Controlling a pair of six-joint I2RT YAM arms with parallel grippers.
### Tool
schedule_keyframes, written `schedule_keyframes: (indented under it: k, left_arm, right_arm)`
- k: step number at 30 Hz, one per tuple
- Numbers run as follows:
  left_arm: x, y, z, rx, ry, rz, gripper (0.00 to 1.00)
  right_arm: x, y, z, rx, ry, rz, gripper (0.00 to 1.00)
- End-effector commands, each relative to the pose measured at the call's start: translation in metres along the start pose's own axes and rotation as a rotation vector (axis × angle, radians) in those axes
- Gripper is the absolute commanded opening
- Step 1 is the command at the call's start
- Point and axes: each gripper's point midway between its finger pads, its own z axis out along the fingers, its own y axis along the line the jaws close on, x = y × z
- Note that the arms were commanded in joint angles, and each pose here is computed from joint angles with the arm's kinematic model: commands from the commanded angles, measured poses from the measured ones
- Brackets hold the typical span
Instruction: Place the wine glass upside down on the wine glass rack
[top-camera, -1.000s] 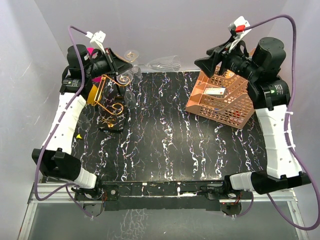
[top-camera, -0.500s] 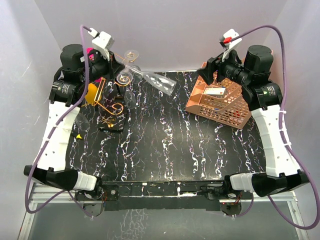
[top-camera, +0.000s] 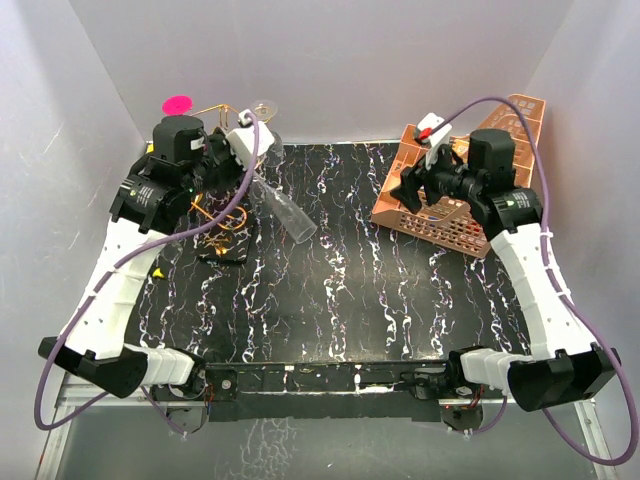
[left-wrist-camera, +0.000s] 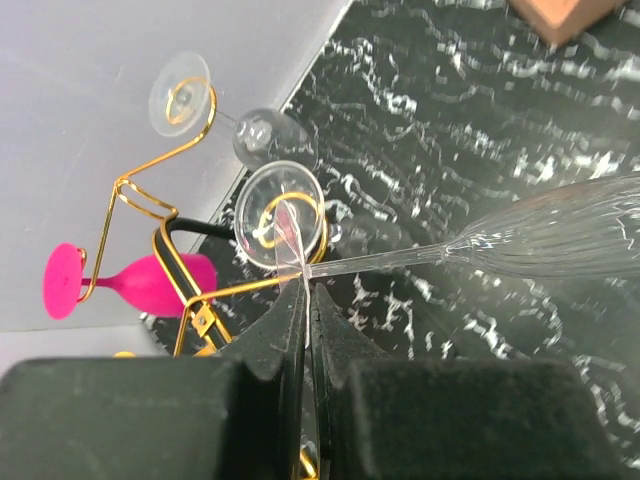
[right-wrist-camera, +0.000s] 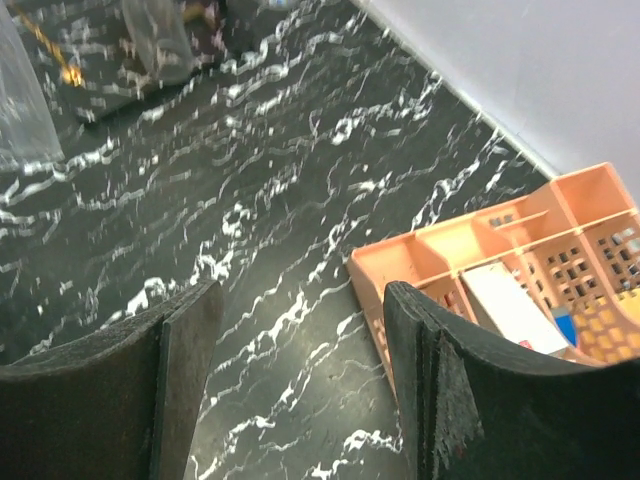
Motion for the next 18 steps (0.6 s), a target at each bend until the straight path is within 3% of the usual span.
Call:
schedule_keyframes:
  k: [1, 12, 18]
  left_arm:
    - [0.012, 0.003, -0.022, -0.015, 0.063, 0.215, 0.00]
    - [0.029, 0.007, -0.021, 0.001, 0.151, 0.329, 0.00]
    - [0.041, 0.008, -0.020, 0.003, 0.208, 0.349, 0.00]
  right_arm:
    - [0.016, 0.000, 0.007, -0.022, -0.008, -0.087, 0.71]
    - [0.062, 0.043, 0.019, -0.239, -0.030, -0.145, 0.80]
    - [0.075, 0.054, 0.020, -0.278, -0.049, -0.131, 0.94]
